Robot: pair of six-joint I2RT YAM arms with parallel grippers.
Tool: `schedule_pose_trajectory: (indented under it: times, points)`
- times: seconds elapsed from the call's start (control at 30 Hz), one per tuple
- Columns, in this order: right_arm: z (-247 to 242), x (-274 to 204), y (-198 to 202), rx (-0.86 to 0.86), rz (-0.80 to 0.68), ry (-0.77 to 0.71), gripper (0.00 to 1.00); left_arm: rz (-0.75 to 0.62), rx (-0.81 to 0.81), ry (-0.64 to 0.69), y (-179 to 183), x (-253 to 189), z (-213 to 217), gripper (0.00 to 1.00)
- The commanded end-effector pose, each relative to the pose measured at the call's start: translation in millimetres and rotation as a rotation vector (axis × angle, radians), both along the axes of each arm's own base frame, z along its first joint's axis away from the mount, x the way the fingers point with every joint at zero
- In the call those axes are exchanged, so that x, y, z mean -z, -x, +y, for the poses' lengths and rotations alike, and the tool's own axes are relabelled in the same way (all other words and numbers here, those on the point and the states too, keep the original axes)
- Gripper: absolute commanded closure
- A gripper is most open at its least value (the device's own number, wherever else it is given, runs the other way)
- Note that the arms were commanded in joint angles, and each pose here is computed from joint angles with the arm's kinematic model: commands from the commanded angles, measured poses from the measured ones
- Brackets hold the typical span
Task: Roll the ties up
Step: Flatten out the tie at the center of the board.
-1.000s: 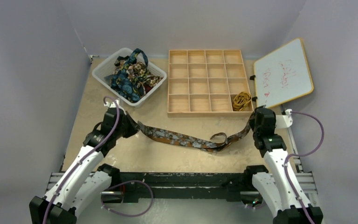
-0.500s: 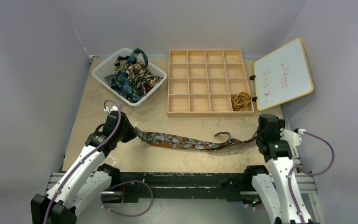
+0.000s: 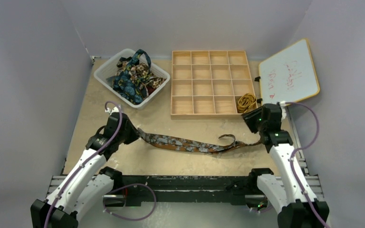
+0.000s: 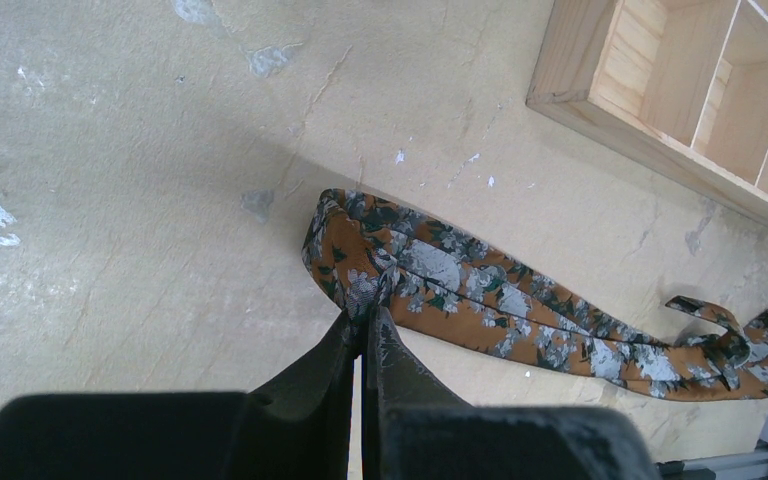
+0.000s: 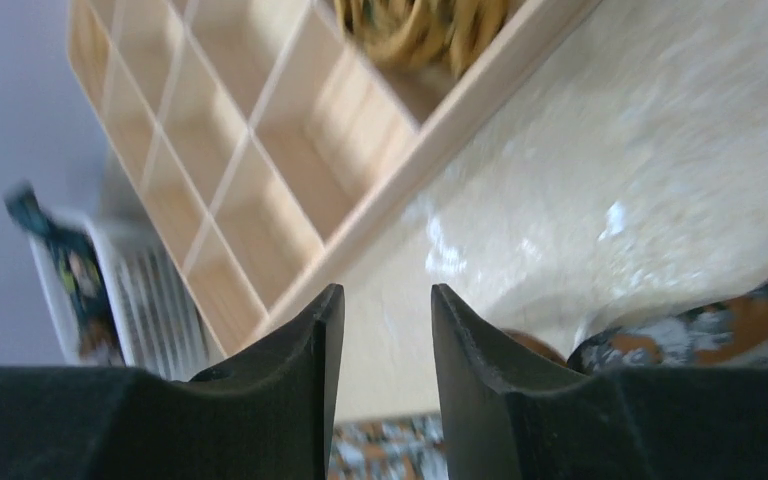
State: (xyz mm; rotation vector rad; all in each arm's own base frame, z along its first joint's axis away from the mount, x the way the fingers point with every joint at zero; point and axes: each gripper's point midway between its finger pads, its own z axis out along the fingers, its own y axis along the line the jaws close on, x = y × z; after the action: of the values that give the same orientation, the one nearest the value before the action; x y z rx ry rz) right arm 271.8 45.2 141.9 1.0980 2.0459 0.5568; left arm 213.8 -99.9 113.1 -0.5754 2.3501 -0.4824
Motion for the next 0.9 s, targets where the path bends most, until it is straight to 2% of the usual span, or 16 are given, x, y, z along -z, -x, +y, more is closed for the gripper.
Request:
schedule_pose_trajectory:
  times: [0.0, 0.2, 0.3, 0.37, 0.4, 0.6, 0.67, 0.7, 0.73, 0.77, 0.8, 0.87]
  points:
    - [58, 5, 22, -0.358, -0.038, -0.146, 0.61, -0.044, -0.028, 0.018, -5, -18, 2, 1.0]
    - [60, 35, 52, -0.411, 0.1, -0.143, 0.61, -0.065, -0.036, 0.024, -6, -25, 3, 1.0]
    - [52, 52, 66, -0.363, 0.17, -0.121, 0.61, -0.066, -0.03, 0.024, -6, -26, 2, 1.0]
    - [43, 55, 68, -0.317, 0.183, -0.087, 0.57, -0.06, -0.02, 0.028, -5, -25, 1, 1.0]
    - [41, 54, 68, -0.308, 0.177, -0.077, 0.52, -0.054, -0.017, 0.031, -4, -23, 0, 1.0]
    - [30, 63, 69, -0.247, 0.22, -0.04, 0.47, -0.069, 0.029, 0.03, -5, -24, -5, 1.0]
    - [16, 66, 68, -0.21, 0.26, 0.027, 0.45, -0.049, 0.045, 0.015, -5, -23, -5, 0.79]
    - [12, 64, 65, -0.206, 0.26, 0.053, 0.42, -0.036, 0.046, 0.008, -5, -22, -5, 0.64]
    - [10, 61, 63, -0.205, 0.252, 0.067, 0.36, -0.031, 0.046, 0.003, -5, -21, -5, 0.49]
    - [11, 58, 61, -0.221, 0.246, 0.076, 0.3, -0.018, 0.043, 0.0, -5, -20, -5, 0.4]
    - [12, 56, 59, -0.24, 0.241, 0.083, 0.29, -0.013, 0.039, -0.002, -6, -22, -4, 0.31]
    - [12, 57, 58, -0.265, 0.26, 0.12, 0.23, -0.018, 0.038, -0.005, -8, -26, -4, 0.21]
